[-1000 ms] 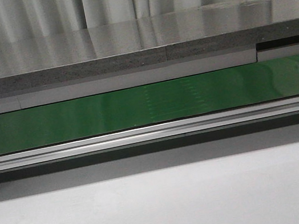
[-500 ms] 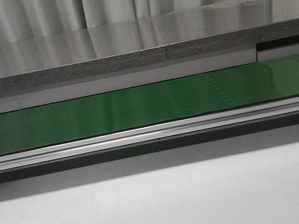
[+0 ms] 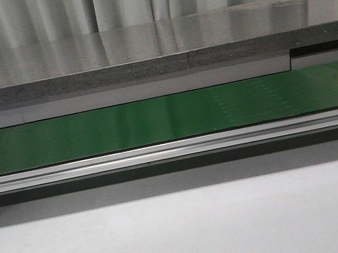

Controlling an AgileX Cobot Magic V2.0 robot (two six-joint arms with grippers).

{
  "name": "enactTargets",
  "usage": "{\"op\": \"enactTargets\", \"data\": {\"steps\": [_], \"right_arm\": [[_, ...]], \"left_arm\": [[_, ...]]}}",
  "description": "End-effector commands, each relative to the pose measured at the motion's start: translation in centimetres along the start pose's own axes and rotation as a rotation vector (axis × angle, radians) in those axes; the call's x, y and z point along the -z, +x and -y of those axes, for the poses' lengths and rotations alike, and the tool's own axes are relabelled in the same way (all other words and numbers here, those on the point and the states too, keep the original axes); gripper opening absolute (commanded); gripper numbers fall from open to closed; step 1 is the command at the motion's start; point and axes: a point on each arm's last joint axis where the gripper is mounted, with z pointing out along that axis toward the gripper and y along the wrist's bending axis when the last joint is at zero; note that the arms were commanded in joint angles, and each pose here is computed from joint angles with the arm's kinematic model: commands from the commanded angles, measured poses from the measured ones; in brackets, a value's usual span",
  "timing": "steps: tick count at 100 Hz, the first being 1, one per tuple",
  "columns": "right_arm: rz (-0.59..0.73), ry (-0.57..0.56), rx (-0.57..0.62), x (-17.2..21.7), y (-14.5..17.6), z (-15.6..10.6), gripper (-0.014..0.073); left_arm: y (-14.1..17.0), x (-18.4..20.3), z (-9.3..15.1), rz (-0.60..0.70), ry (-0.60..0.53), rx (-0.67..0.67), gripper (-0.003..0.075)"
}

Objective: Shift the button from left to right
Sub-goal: 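Lift the switch with the left gripper and carry it onto the belt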

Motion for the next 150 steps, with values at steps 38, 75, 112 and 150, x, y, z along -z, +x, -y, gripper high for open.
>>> {"op": "enactTargets", "data": {"steps": [38, 75, 112, 150], "right_arm": [[0.12, -0.001, 0.006, 0.3, -1.4, 0.0, -0.0068], [0.12, -0.001, 0.006, 0.3, -1.4, 0.0, -0.0068], [0.12, -0.001, 0.006, 0.3, -1.4, 0.0, -0.0068], [0.12, -0.001, 0.006, 0.3, -1.4, 0.0, -0.0068]], "left_arm": [[-0.9, 12.0, 2.3, 0.283, 0.025, -0.042, 0.0027], [-0.3, 11.8, 7.8, 0.248, 0.057, -0.202, 0.003], [-0.7, 8.9, 8.8, 0.174, 0.062, -0.222, 0.0052], [-0.6, 8.7, 9.0, 0.158, 0.089, -0.206, 0.0694]]}}
